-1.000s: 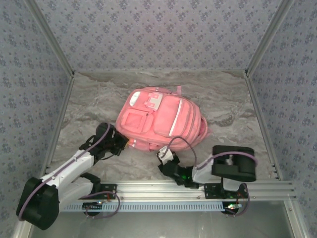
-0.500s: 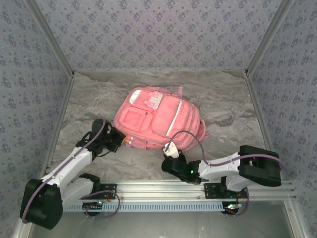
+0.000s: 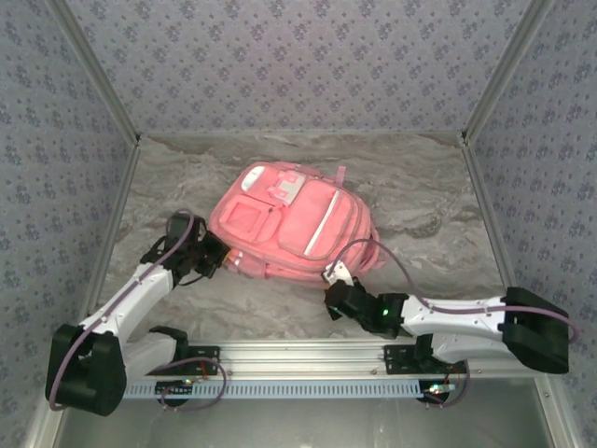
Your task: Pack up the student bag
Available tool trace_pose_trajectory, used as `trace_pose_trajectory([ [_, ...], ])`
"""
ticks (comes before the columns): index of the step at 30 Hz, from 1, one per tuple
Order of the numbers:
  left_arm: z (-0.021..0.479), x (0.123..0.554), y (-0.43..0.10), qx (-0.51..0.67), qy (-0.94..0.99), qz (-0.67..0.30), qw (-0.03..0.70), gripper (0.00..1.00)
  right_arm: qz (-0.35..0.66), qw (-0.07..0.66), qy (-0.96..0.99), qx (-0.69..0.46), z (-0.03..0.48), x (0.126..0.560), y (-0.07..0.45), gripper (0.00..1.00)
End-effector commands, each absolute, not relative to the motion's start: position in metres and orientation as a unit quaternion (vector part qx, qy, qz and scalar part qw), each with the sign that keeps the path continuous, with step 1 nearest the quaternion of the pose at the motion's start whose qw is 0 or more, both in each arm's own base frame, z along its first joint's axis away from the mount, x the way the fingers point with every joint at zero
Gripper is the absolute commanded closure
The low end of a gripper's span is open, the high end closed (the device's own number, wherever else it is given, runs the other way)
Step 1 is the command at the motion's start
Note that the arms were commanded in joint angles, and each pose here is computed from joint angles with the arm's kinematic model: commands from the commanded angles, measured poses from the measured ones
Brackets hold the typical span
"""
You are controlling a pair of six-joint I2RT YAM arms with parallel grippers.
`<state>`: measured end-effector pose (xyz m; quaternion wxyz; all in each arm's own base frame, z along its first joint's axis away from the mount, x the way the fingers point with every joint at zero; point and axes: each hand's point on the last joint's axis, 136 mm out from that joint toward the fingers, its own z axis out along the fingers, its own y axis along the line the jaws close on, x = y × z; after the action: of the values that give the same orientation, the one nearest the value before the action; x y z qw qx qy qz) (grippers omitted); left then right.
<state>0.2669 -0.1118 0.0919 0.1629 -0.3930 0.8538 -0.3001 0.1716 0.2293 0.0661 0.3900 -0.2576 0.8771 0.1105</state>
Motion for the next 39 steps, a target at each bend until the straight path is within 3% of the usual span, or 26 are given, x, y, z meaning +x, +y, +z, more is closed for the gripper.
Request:
trace_pose_trajectory([
  [1, 0.121, 0.300, -0.089, -0.386, 0.846, -0.270, 0.250, 1.00, 0.096, 0.355, 0.891, -0.268, 0.055, 0.166, 0.206, 1.00],
  [8, 0.124, 0.318, -0.078, -0.385, 0.853, -0.232, 0.264, 1.00, 0.070, 0.364, 0.903, -0.216, 0.068, 0.184, 0.181, 1.00],
  [13, 0.129, 0.359, -0.092, -0.385, 0.850, -0.251, 0.257, 1.00, 0.114, 0.379, 0.885, -0.243, 0.082, 0.184, 0.210, 1.00],
  [14, 0.131, 0.370, -0.098, -0.375, 0.856, -0.253, 0.250, 0.97, 0.127, 0.378, 0.883, -0.248, 0.084, 0.183, 0.218, 1.00],
  [16, 0.137, 0.399, -0.121, -0.334, 0.874, -0.275, 0.220, 0.72, 0.151, 0.375, 0.876, -0.262, 0.091, 0.180, 0.241, 1.00],
  [17, 0.140, 0.410, -0.132, -0.318, 0.880, -0.292, 0.200, 0.65, 0.161, 0.371, 0.873, -0.272, 0.093, 0.178, 0.252, 1.00],
  [20, 0.159, 0.427, -0.155, -0.300, 0.875, -0.342, 0.164, 0.55, 0.188, 0.352, 0.865, -0.302, 0.097, 0.175, 0.295, 1.00],
  [24, 0.179, 0.405, -0.134, -0.311, 0.871, -0.325, 0.199, 0.48, 0.207, 0.334, 0.864, -0.316, 0.100, 0.176, 0.346, 1.00],
  [29, 0.174, 0.352, -0.110, -0.325, 0.866, -0.325, 0.197, 0.47, 0.262, 0.331, 0.860, -0.285, 0.105, 0.178, 0.371, 1.00],
  [39, 0.147, 0.277, -0.152, -0.311, 0.842, -0.413, 0.153, 0.44, 0.293, 0.315, 0.866, -0.254, 0.095, 0.183, 0.373, 1.00],
])
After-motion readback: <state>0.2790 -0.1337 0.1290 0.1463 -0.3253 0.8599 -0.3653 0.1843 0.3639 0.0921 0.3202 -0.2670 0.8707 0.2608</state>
